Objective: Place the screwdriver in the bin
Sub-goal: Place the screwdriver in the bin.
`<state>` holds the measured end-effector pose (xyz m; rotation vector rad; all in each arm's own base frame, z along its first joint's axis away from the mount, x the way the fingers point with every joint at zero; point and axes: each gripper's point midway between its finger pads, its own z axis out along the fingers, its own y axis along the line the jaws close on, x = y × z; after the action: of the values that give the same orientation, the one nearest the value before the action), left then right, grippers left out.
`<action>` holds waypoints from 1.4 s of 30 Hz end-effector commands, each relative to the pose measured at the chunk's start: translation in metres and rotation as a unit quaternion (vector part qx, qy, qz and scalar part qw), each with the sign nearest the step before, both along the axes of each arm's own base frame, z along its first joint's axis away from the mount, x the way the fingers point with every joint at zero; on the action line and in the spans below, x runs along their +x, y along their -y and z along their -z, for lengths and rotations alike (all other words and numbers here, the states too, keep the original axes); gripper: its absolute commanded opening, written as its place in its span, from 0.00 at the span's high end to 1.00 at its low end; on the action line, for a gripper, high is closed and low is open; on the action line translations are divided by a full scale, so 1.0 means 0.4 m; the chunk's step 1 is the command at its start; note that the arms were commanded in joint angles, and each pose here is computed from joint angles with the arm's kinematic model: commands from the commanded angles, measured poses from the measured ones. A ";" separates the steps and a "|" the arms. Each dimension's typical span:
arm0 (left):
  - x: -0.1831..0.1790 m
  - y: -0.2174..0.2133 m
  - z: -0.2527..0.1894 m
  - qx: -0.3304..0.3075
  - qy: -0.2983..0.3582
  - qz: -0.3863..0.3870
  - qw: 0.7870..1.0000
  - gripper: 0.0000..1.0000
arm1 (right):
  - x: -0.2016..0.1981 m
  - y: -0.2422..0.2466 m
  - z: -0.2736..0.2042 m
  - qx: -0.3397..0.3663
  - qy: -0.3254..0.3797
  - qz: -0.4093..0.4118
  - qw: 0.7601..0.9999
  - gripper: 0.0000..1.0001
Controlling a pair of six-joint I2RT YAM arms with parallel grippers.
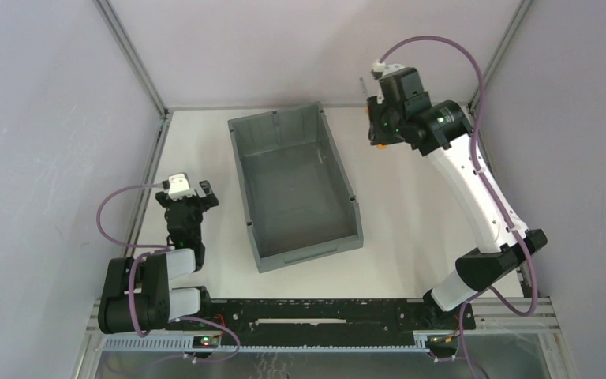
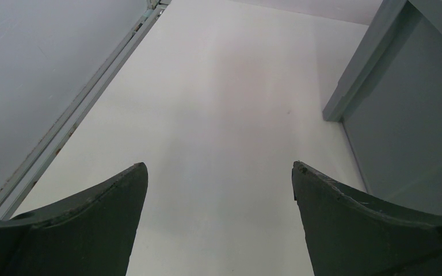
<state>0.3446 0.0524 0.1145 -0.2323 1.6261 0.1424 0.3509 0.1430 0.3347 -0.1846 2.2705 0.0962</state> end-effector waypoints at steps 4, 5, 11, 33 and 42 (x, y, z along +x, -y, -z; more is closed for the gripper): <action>0.022 -0.002 -0.051 0.013 0.028 -0.001 1.000 0.00 | -0.028 -0.150 -0.079 0.033 0.047 -0.026 0.998 0.83; 0.022 -0.003 -0.051 0.014 0.027 -0.002 1.000 0.00 | -0.028 -0.165 -0.077 0.035 0.046 -0.029 0.998 0.83; 0.022 -0.002 -0.051 0.013 0.028 0.000 1.000 0.00 | -0.052 -0.280 -0.062 0.050 0.039 -0.060 0.996 0.84; 0.022 -0.002 -0.051 0.013 0.028 -0.001 1.000 0.00 | -0.086 -0.429 0.266 0.062 -0.003 -0.085 0.994 0.85; 0.021 -0.002 -0.051 0.013 0.028 -0.001 1.000 0.00 | -0.056 -0.469 0.530 0.018 -0.052 -0.076 0.996 0.84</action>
<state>0.3446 0.0524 0.1146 -0.2326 1.6257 0.1420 0.3062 0.3014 0.1348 -0.4086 2.4231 0.1716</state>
